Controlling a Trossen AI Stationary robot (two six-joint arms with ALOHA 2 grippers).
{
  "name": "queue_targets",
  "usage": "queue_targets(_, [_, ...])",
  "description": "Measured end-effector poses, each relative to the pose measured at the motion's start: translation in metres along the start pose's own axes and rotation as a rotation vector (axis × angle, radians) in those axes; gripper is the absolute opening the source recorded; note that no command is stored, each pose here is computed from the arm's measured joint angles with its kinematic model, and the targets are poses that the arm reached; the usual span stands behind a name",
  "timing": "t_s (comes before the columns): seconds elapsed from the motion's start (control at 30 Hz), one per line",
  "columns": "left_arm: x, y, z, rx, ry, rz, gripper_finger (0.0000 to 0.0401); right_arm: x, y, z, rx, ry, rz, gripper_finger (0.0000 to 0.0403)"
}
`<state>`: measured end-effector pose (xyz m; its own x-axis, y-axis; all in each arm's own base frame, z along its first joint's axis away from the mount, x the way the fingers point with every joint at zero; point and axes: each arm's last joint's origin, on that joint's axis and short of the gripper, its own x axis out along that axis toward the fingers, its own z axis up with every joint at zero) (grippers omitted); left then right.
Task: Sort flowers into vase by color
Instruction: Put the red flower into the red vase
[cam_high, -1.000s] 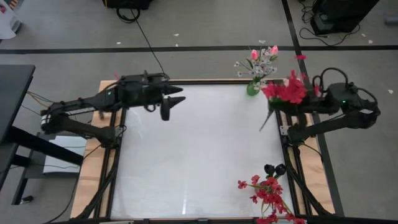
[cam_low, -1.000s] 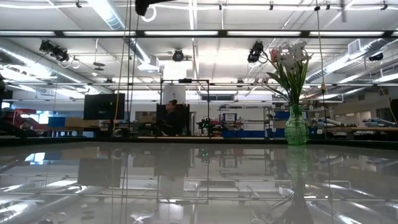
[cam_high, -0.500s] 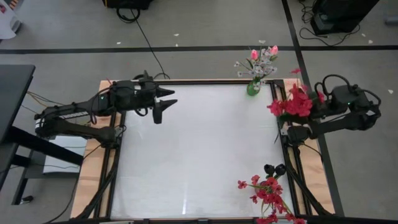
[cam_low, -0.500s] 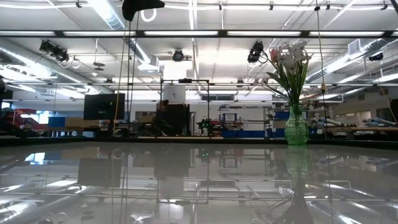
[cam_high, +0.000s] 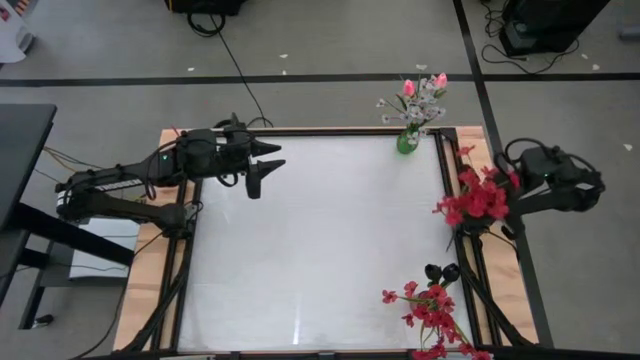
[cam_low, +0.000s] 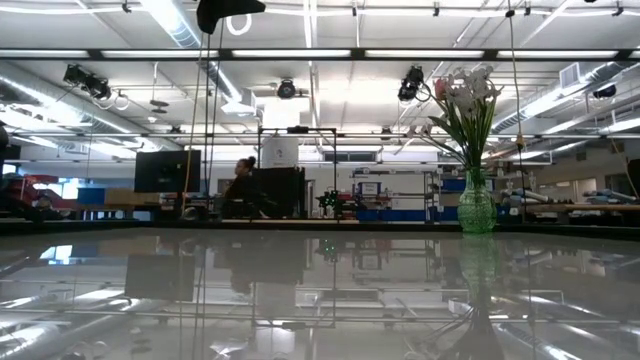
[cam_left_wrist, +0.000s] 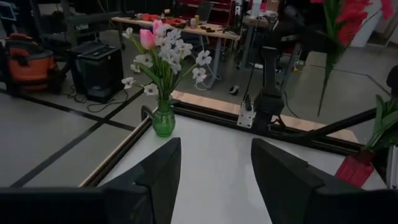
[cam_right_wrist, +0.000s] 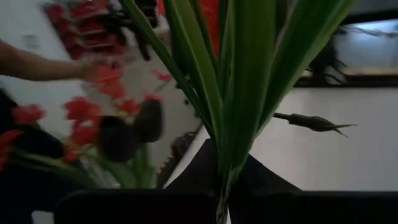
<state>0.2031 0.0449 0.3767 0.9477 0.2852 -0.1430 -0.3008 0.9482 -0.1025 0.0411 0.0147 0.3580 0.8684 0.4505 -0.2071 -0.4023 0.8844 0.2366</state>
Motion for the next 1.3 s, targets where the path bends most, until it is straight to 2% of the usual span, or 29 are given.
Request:
queue_targets(0.3, [0.000,0.000,0.000,0.000,0.000,0.000,0.0201,0.008,0.001,-0.021,-0.077,-0.072,0.284,0.0016])
queue_targets(0.53, [0.000,0.000,0.000,-0.001,0.001,0.000,0.0201,0.021,-0.004,-0.032,-0.168,-0.185,0.395,0.0016])
queue_targets(0.63, [0.000,0.000,0.000,-0.001,0.001,0.000,0.0201,0.029,-0.006,-0.036,-0.169,-0.227,0.460,0.0016])
queue_targets(0.83, [0.000,0.000,0.000,-0.001,0.001,0.000,0.0201,0.043,-0.009,-0.046,-0.169,-0.290,0.513,0.0015])
queue_targets(1.3, [0.000,0.000,0.000,-0.001,0.002,0.000,0.0201,0.074,-0.013,-0.071,-0.205,-0.254,0.590,0.0015])
